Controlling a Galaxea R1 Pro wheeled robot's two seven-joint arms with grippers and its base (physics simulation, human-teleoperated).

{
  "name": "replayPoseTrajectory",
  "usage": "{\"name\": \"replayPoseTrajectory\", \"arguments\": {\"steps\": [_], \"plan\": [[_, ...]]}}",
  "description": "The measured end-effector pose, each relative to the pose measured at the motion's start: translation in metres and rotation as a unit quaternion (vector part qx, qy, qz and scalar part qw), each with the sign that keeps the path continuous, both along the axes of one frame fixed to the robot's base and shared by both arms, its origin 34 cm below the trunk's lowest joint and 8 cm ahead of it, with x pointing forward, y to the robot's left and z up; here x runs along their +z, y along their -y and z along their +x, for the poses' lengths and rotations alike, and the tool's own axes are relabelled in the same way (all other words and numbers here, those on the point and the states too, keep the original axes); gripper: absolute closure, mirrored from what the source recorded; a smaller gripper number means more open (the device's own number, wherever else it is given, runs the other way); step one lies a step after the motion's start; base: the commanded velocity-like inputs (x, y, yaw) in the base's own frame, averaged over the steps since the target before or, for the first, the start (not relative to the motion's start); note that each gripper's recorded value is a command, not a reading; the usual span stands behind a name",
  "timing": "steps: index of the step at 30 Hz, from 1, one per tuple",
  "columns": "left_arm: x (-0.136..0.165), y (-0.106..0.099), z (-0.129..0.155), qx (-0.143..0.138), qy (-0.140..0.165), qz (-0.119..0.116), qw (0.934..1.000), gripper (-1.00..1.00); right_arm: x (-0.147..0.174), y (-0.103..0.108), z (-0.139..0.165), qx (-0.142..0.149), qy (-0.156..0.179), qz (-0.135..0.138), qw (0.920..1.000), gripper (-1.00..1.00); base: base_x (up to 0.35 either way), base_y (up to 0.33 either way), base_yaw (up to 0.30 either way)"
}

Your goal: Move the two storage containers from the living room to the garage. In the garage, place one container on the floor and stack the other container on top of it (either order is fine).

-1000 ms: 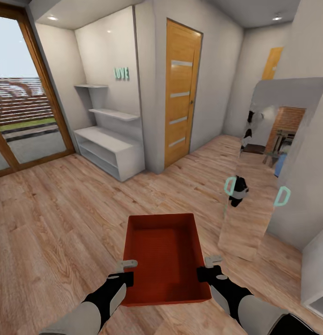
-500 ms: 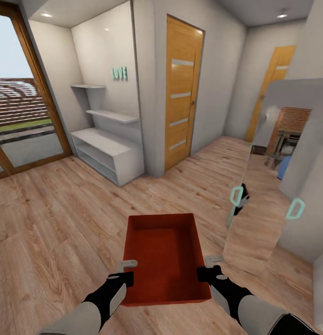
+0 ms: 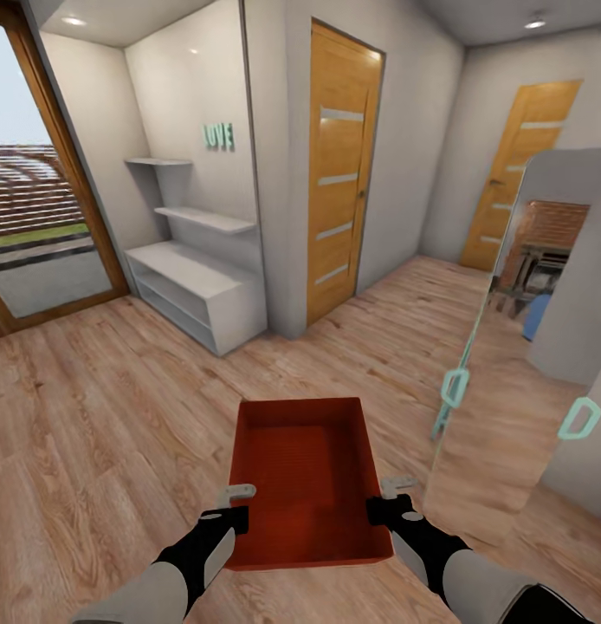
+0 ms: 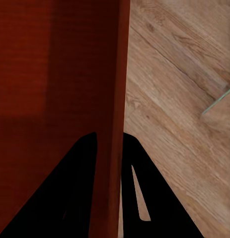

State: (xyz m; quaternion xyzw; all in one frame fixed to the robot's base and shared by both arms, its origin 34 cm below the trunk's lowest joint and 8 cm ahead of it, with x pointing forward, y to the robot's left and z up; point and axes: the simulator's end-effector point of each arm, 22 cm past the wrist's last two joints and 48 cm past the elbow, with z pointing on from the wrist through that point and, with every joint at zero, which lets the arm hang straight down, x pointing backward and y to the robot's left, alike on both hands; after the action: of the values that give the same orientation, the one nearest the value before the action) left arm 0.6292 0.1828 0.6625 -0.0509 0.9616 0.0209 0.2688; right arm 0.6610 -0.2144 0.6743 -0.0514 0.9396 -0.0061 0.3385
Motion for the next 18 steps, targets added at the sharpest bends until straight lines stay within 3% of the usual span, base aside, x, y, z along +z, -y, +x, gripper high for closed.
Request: {"name": "replayPoseTrajectory", "arguments": {"steps": [18], "plan": [[0.0,-0.0001,0.0,0.0,0.0,0.0,1.0,1.0,0.0,-0.0001,0.0,0.0,0.0,0.0,1.0,1.0,0.323,0.0,0.0]]}}
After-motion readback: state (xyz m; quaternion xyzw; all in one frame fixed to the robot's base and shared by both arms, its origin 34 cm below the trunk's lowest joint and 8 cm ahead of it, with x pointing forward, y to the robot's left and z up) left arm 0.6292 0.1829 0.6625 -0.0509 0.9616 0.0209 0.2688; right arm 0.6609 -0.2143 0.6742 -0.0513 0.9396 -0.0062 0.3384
